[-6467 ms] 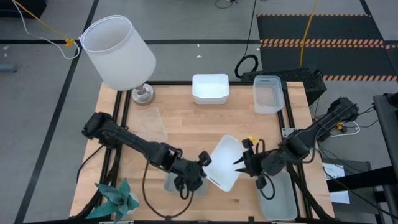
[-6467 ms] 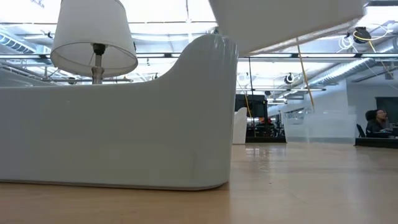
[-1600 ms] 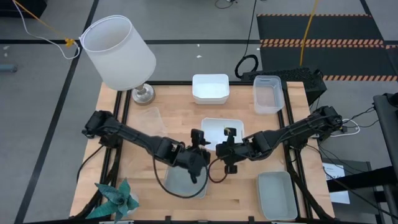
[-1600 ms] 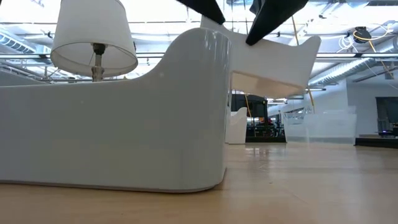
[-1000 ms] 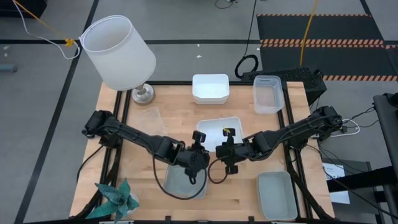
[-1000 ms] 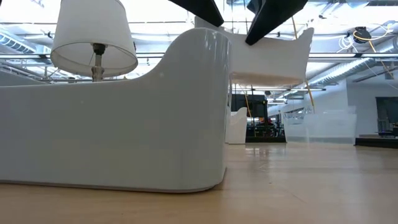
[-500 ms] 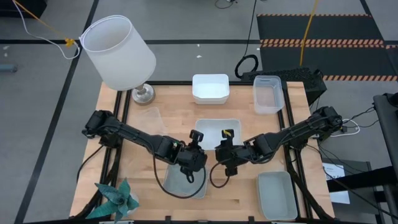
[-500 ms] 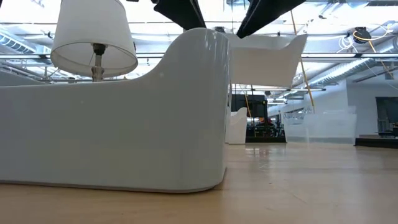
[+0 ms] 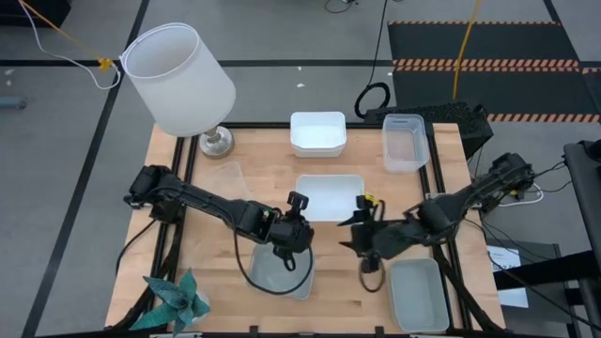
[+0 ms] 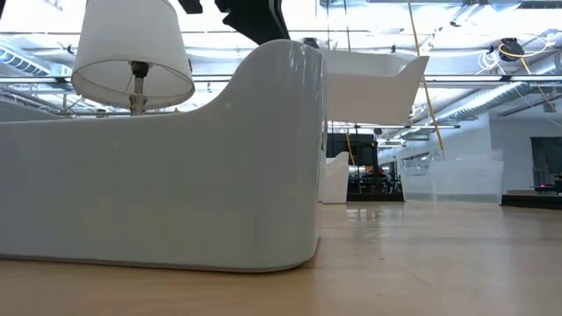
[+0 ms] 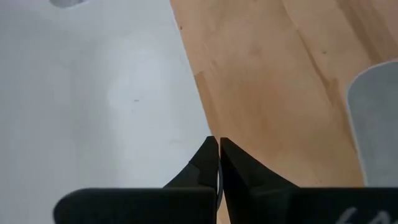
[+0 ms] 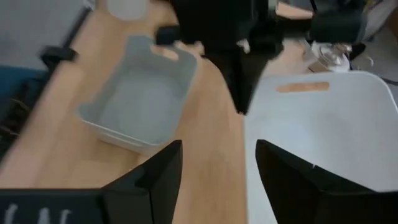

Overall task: Stack baskets by color
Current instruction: Stack the bottom white bin on the white bins

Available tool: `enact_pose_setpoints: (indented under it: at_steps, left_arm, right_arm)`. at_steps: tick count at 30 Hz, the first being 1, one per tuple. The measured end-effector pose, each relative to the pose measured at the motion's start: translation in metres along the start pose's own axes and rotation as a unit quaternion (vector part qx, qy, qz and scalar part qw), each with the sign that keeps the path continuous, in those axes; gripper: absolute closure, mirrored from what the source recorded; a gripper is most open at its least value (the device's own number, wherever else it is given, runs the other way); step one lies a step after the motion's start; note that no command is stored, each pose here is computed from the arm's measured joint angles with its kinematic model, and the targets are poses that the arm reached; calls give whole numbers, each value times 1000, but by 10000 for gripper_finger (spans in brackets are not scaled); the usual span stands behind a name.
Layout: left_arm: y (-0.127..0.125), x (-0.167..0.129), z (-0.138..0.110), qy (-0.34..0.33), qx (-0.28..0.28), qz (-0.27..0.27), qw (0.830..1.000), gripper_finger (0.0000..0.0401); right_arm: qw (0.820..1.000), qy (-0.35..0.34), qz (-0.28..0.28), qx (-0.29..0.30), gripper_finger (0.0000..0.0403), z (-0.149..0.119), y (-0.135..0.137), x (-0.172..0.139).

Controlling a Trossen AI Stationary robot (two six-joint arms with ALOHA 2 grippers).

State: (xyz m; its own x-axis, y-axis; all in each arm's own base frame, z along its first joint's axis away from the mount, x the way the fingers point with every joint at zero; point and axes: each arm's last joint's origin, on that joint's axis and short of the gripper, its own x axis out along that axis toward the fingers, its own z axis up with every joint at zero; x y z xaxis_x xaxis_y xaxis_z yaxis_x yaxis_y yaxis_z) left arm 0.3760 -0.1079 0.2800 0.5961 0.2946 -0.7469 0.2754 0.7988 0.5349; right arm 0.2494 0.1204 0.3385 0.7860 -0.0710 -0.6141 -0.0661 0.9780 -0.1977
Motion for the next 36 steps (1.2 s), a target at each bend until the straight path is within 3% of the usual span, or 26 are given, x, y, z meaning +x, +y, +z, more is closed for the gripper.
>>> enact_pose_setpoints:
  at_steps: [7,16,25,36]
  left_arm:
    - [20,5,-11,21,7,-11,1000,397]
    - [86,-10,-38,-7,-21,-25,999,396]
    - [155,-17,-76,-76,-32,-39,996,396]
    - [213,0,-130,-103,-58,-51,992,398]
  right_arm:
    - [998,-40,39,20,204,-2,7,-40]
    - [997,-70,20,-13,204,-10,21,-68]
    - [997,-63,4,-32,204,-15,23,-74]
    - [998,-40,-11,-51,204,-24,23,-69]
